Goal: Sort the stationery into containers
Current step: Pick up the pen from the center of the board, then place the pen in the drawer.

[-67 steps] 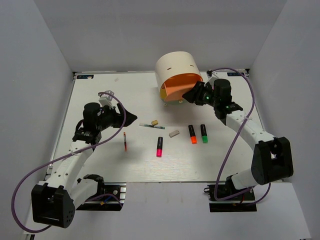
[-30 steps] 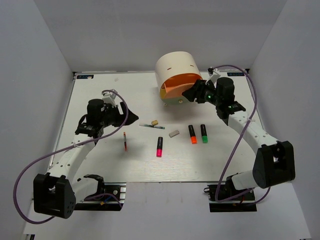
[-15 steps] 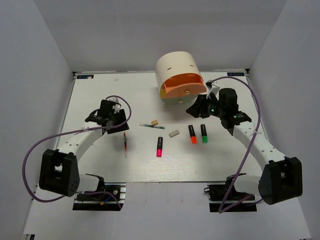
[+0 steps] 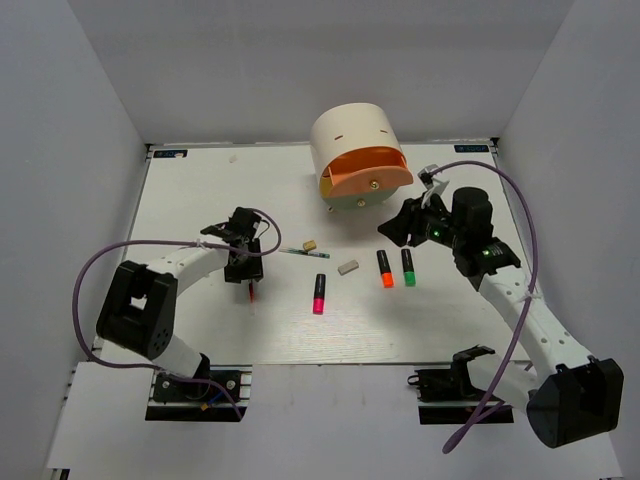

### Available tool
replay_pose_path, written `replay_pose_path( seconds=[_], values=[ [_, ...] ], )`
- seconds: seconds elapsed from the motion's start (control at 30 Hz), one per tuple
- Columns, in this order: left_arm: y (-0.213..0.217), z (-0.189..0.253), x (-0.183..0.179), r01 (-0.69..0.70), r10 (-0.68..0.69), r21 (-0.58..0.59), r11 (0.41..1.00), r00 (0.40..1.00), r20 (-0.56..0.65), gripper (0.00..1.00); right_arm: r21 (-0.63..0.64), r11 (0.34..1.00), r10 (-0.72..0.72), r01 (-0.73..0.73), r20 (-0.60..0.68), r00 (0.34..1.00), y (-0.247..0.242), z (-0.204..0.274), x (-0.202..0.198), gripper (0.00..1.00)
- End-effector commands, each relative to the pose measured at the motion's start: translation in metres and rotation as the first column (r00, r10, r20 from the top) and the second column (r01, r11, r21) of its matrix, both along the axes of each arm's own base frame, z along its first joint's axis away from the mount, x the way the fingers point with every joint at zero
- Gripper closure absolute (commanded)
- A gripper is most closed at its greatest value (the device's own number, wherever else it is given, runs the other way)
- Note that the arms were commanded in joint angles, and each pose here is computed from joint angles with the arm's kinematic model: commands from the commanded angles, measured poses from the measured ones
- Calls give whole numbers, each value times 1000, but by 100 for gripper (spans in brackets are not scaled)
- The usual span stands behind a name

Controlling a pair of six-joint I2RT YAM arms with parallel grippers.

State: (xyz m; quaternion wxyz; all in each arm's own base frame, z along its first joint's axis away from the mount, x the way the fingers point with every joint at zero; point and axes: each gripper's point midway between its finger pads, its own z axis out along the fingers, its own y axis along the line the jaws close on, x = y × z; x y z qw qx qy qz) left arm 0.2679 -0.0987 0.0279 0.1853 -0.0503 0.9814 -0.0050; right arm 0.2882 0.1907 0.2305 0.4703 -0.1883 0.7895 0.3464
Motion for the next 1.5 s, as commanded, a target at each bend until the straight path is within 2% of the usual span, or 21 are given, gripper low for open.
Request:
replay_pose_path(
  seconds=[0.0,0.27,0.3,0.4,0.53,0.63,0.77,0.83,0.97,1.13,1.17,1.2,1.23,1.3,1.33,1.37,1.43,1.47],
  values=[
    [-2,10,15,-24,23,40,999,999,44,43,16,1000,22,-23,59,998,0,11,-5,51],
    [-1,-5,10,-29,31,98,995,999,-12,59,28,999,23,-26,90,996,-1,21,-11,48],
    [-1,-5,10,-29,31,98,995,999,-12,63,30,999,22,-25,90,996,-1,21,-11,48],
    [-7,-8,7,-13,15,78,997,1000,-22,65,35,999,23,-27,108,994,-2,26,-14,48],
    [-10,-8,5,-6,8,58,998,999,-31,74,40,999,29,-34,122,992,-2,29,-17,47],
    [-27,14,17,32,-31,-35,999,998,52,78,35,998,52,-58,143,988,-1,32,-21,45],
    [-61,79,33,142,-92,-191,971,964,250,89,31,994,98,-106,206,974,0,43,-31,44],
    [-76,125,42,209,-103,-250,945,919,380,95,33,994,94,-105,237,967,-1,49,-33,52],
    [-105,196,47,383,-144,-330,863,811,566,97,27,995,85,-96,277,957,-3,54,-34,62],
    [-140,271,46,585,-150,-358,727,645,749,100,21,999,37,-47,317,948,-10,61,-30,62],
    [-148,290,48,632,-133,-348,692,586,799,100,21,999,37,-46,317,948,-10,61,-30,62],
    [-151,302,49,648,-108,-357,673,563,820,100,21,999,33,-42,322,946,-11,61,-31,62],
    [-159,324,48,694,-77,-343,633,497,864,100,21,999,32,-41,324,946,-12,61,-31,62],
    [-164,341,51,713,-26,-357,603,465,885,100,28,999,25,-37,350,936,-12,66,-30,60],
    [-168,359,53,742,14,-341,577,409,912,100,29,999,23,-35,353,935,-12,66,-30,60],
    [-173,367,53,757,35,-339,559,387,922,100,27,999,19,-31,357,934,-13,67,-29,60],
    [-182,371,58,772,76,-356,527,375,924,100,27,999,14,-25,360,933,-13,67,-29,60],
    [-183,384,60,788,121,-337,516,322,939,100,26,999,9,-19,365,931,-15,67,-28,60]
  ],
)
